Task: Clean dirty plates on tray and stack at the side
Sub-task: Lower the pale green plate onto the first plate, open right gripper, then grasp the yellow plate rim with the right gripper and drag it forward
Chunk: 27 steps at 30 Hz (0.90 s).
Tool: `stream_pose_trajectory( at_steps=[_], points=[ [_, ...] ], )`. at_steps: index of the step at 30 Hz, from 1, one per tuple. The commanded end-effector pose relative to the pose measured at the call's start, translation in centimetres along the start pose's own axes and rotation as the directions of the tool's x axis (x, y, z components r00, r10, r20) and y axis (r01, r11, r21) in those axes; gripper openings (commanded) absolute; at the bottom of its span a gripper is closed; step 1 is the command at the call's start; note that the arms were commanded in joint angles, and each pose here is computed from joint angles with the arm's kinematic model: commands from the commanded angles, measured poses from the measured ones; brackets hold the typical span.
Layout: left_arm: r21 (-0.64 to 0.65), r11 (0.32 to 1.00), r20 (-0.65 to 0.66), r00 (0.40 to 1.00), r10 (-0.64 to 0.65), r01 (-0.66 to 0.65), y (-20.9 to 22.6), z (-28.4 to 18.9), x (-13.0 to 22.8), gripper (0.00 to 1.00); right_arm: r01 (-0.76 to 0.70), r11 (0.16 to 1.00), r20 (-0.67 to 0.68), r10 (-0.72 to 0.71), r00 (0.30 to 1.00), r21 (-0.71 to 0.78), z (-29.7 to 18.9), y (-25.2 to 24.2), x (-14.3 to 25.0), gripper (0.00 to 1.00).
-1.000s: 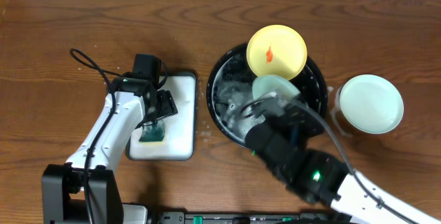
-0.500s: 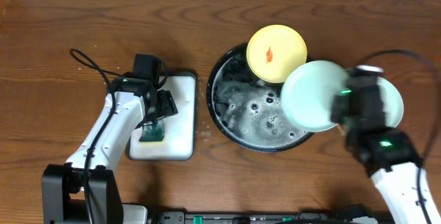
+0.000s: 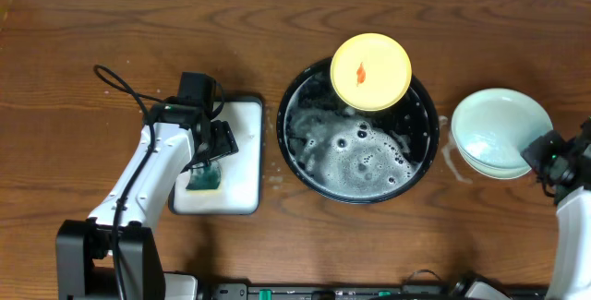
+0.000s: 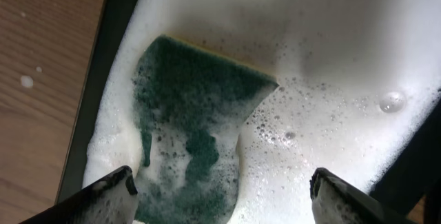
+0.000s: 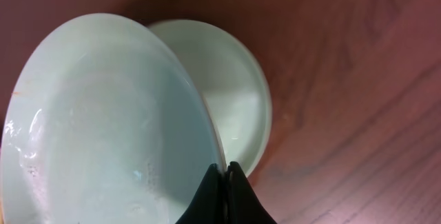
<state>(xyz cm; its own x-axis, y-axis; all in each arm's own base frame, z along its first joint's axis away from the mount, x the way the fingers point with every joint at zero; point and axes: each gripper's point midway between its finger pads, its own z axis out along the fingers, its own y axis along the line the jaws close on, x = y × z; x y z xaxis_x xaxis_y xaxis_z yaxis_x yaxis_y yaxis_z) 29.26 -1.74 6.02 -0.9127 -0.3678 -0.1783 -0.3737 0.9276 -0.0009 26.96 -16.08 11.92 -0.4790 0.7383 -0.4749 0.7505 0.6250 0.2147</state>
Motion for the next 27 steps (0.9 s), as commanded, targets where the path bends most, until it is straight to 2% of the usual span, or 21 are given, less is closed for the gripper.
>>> stream_pose_trajectory(
  at_steps=[1, 3, 5, 7, 8, 10, 12, 17, 19, 22, 27],
  points=[
    [-0.004, 1.0, 0.003, 1.0, 0.003, -0.003, 0.2, -0.1, -0.1, 0.82, -0.066, 0.997, -0.031, 0.067, 0.997, 0.026, 1.4, -1.2, -0.4, 0.01],
    [-0.004, 1.0, 0.003, 1.0, 0.003, -0.003, 0.2, -0.1, -0.1, 0.82, -0.081, 0.995, -0.033, 0.083, 0.996, 0.066, 2.2, -2.3, -0.6, 0.05],
    [-0.004, 1.0, 0.003, 1.0, 0.003, -0.003, 0.2, -0.1, -0.1, 0.82, -0.087, 0.996, -0.035, 0.089, 0.995, 0.037, 2.5, -1.9, -0.8, 0.38],
    [-0.004, 1.0, 0.003, 1.0, 0.003, -0.003, 0.2, -0.1, -0.1, 0.82, -0.028, 0.995, -0.027, 0.026, 0.999, -0.101, 1.9, 0.7, -1.3, 0.59],
    [-0.004, 1.0, 0.003, 1.0, 0.003, -0.003, 0.2, -0.1, -0.1, 0.82, 0.028, 0.983, -0.008, -0.03, 1.0, -0.183, 1.4, 2.5, -1.6, 0.63],
    [-0.004, 1.0, 0.003, 1.0, 0.003, -0.003, 0.2, -0.1, -0.1, 0.82, 0.162, 0.925, 0.054, -0.152, 0.987, -0.345, -0.6, 6.6, -1.6, 0.64],
    [-0.004, 1.0, 0.003, 1.0, 0.003, -0.003, 0.2, -0.1, -0.1, 0.82, 0.267, 0.856, 0.1, -0.249, 0.963, -0.443, -2.7, 10.1, -0.8, 0.64],
    [-0.004, 1.0, 0.003, 1.0, 0.003, -0.003, 0.2, -0.1, -0.1, 0.82, 0.464, 0.662, 0.143, -0.48, 0.866, -0.589, -6.4, 17.7, 5.2, 0.57],
    [-0.004, 1.0, 0.003, 1.0, 0.003, -0.003, 0.2, -0.1, -0.1, 0.82, 0.528, 0.603, 0.145, -0.567, 0.811, -0.598, -6.5, 20.0, 8.4, 0.56],
    [-0.004, 1.0, 0.003, 1.0, 0.003, -0.003, 0.2, -0.1, -0.1, 0.82, 0.623, 0.567, 0.161, -0.657, 0.737, -0.539, -5.0, 22.2, 11.5, 0.56],
    [-0.004, 1.0, 0.003, 1.0, 0.003, -0.003, 0.2, -0.1, -0.1, 0.82, 0.747, 0.554, 0.205, -0.736, 0.646, -0.367, 0.5, 24.4, 13.1, 0.52]
  ],
)
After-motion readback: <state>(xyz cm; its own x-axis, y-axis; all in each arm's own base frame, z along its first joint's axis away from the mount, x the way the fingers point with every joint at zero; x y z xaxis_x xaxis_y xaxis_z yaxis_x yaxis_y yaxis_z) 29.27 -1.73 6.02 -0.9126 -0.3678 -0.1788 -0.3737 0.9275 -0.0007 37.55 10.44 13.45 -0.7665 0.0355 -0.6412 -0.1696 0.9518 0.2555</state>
